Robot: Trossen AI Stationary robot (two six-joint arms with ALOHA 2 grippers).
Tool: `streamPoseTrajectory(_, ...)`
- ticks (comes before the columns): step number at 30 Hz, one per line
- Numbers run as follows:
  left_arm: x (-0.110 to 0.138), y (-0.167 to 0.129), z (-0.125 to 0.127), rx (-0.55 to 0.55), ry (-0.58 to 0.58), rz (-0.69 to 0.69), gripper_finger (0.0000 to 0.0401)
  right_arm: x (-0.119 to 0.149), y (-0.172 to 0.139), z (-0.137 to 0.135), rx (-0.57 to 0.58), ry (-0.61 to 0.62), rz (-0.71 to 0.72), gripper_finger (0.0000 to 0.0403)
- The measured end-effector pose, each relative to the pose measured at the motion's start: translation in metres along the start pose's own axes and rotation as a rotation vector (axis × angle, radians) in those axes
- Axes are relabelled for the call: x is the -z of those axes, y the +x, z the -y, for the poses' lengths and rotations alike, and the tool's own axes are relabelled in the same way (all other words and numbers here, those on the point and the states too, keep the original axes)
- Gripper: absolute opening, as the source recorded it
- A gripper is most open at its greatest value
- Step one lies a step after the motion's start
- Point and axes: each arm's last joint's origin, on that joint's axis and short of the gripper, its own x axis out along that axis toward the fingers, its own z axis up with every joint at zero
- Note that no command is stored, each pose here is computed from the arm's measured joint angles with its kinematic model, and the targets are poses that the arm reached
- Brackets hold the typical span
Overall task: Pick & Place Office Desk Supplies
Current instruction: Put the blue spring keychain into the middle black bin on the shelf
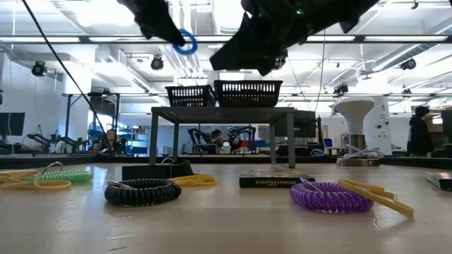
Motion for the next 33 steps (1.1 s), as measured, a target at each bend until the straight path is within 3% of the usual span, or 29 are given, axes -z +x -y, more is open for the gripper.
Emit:
streamPoseTrajectory(6,-0.011,0.023,-0.093,-0.188,-0.200,-0.042,0.0023,0.008,-0.007,-0.017,0.025,-0.006,-0.003,0.0091)
streamPoseTrajectory(10,-0.005,0.048,-0.138,-0.170,-0.302,-0.096,0.0023,0.008,-0.011,-0.024,0.047,-0.018,0.008,0.0081)
streamPoseTrajectory(13,0.001,0.068,-0.157,-0.161,-0.342,-0.144,0.0023,0.008,-0.012,-0.026,0.065,-0.025,0.012,0.0074)
streamPoseTrajectory(22,0.009,0.106,-0.164,-0.138,-0.357,-0.247,0.0045,0.009,-0.012,-0.025,0.068,-0.026,0.009,0.0061)
streamPoseTrajectory(33,0.011,0.105,-0.164,-0.137,-0.359,-0.263,0.0113,0.008,-0.012,-0.025,0.090,-0.036,0.013,0.0060)
